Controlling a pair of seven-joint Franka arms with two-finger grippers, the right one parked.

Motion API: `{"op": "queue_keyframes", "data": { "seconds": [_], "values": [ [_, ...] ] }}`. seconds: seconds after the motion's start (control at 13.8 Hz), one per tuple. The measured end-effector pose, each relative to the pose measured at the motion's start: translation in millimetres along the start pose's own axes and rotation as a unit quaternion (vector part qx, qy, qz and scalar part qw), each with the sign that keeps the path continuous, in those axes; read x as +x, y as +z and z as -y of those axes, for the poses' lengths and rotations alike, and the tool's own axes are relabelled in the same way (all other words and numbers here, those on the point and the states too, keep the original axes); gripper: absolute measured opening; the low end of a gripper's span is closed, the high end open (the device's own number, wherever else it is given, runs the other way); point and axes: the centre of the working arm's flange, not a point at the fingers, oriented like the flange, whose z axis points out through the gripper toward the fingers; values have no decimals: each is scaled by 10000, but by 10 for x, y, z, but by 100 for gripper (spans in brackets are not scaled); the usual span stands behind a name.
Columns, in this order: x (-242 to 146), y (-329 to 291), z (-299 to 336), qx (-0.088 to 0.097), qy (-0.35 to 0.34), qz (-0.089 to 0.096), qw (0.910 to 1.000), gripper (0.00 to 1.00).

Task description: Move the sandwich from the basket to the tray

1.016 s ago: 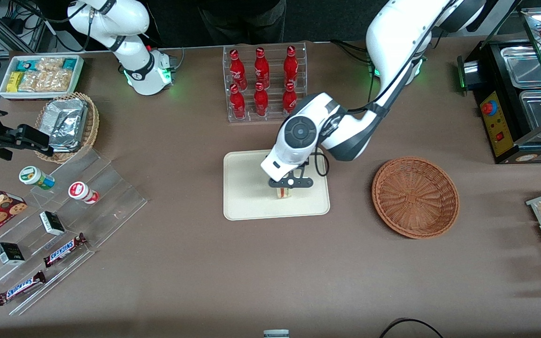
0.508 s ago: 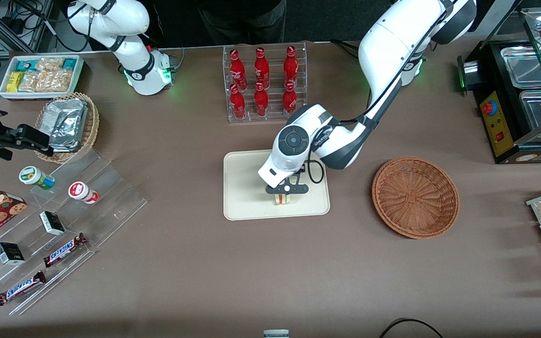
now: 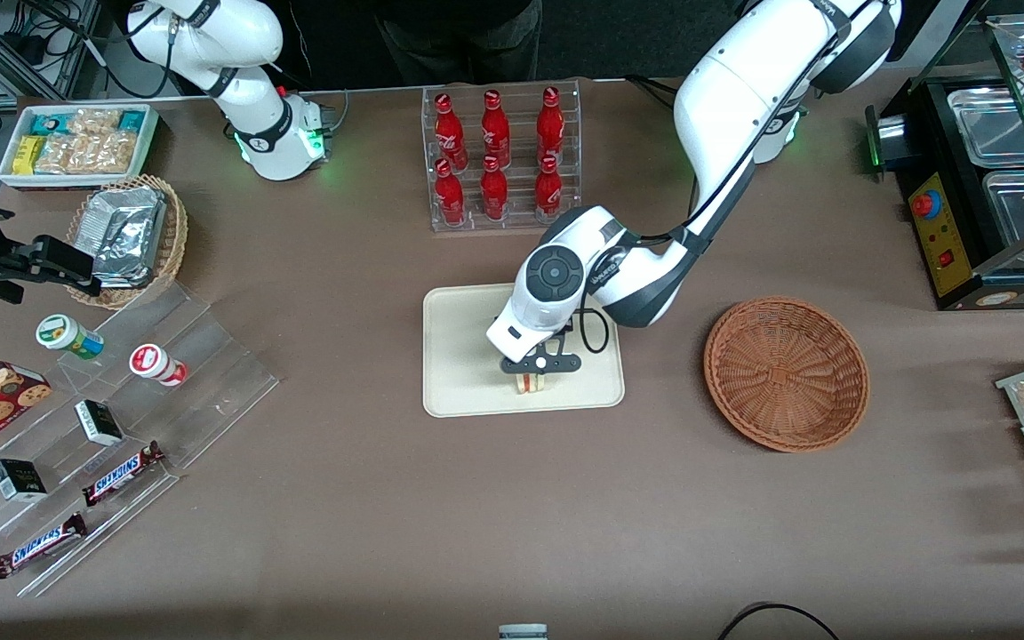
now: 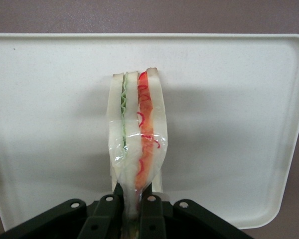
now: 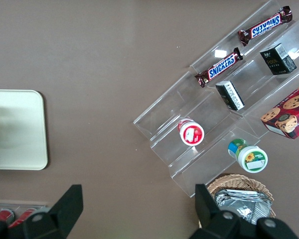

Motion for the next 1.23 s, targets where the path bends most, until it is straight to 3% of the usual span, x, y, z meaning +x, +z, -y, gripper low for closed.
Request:
{"op": "queue_keyframes", "data": {
  "seconds": [0.65,0.87,1.23],
  "values": [
    [36,-152,-21,28,-37,-12,10000,99],
    [76,-674,48,103,-414,-150,9990,100],
    [119,-2112,847,517,-1072,-342,9923,100]
  ]
}}
